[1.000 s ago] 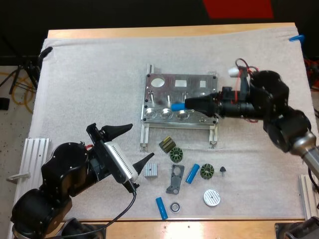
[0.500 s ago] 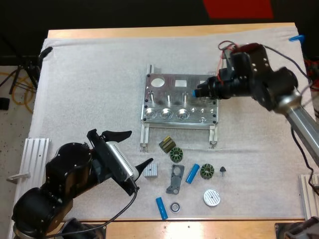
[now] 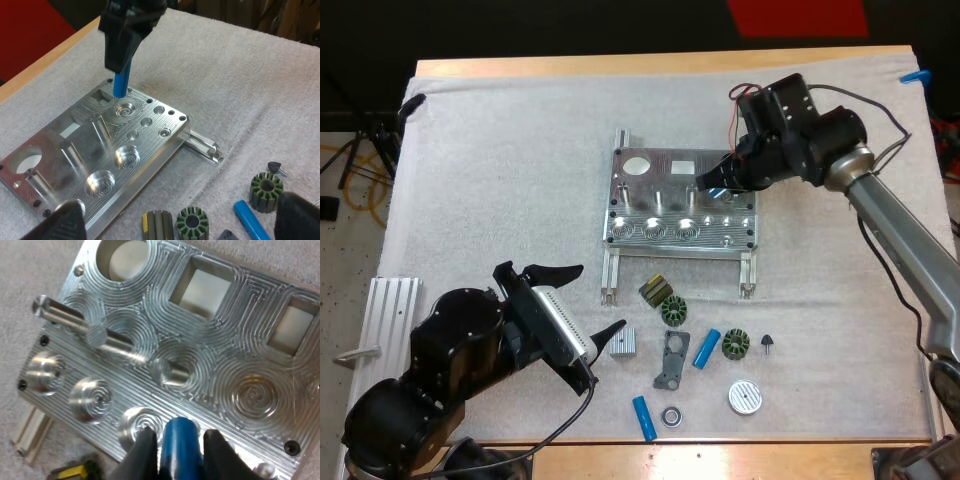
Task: Load cells from left to right
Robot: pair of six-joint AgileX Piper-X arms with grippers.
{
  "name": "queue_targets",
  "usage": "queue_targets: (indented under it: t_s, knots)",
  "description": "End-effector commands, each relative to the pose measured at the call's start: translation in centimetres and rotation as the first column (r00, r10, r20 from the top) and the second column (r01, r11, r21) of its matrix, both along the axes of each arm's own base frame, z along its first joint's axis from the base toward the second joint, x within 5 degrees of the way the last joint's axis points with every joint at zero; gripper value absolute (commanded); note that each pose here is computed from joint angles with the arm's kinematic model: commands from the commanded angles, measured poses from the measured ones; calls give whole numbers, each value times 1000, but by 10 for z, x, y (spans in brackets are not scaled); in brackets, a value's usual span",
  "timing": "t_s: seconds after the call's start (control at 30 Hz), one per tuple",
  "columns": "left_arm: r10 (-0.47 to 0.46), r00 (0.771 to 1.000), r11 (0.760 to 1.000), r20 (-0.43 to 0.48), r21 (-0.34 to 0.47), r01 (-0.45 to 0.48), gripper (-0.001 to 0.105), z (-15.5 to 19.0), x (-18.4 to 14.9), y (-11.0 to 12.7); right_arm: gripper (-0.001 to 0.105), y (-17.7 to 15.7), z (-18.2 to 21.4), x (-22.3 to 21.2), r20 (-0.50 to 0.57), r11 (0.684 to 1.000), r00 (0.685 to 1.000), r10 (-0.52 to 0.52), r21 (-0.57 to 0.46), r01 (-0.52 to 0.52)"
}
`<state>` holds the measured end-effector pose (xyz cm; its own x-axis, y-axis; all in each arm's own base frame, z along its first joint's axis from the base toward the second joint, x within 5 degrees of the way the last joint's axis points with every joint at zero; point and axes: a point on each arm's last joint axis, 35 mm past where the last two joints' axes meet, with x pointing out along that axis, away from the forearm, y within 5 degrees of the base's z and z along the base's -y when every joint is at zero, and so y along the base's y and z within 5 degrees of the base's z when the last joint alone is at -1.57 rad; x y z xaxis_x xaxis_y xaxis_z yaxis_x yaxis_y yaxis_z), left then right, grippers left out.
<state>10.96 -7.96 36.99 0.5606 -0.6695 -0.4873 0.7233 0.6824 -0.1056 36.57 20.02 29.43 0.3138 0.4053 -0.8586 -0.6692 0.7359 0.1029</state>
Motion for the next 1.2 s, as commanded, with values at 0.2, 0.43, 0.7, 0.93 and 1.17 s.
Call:
queue_targets:
  t_s: [0.2, 0.43, 0.7, 0.93, 1.17]
  knots:
    - [15, 1000, 1000, 0, -5, -15, 75, 1, 1, 0, 0, 31, -14, -2, 35, 980, 994, 104, -177, -96]
    - [15, 1000, 1000, -1, -5, -15, 75, 1, 1, 0, 0, 42, -30, -6, -7, 954, 992, 126, -274, -123]
    - [13, 1000, 1000, -2, -6, -13, 75, 1, 1, 0, 0, 42, -33, -6, -13, 952, 991, 131, -279, -129]
    - [13, 1000, 1000, -2, -6, -13, 75, 1, 1, 0, 0, 44, -32, -3, 12, 956, 991, 131, -267, -123]
    - [13, 1000, 1000, -2, -6, -13, 75, 1, 1, 0, 0, 47, -43, 0, -16, 957, 990, 140, -252, -140]
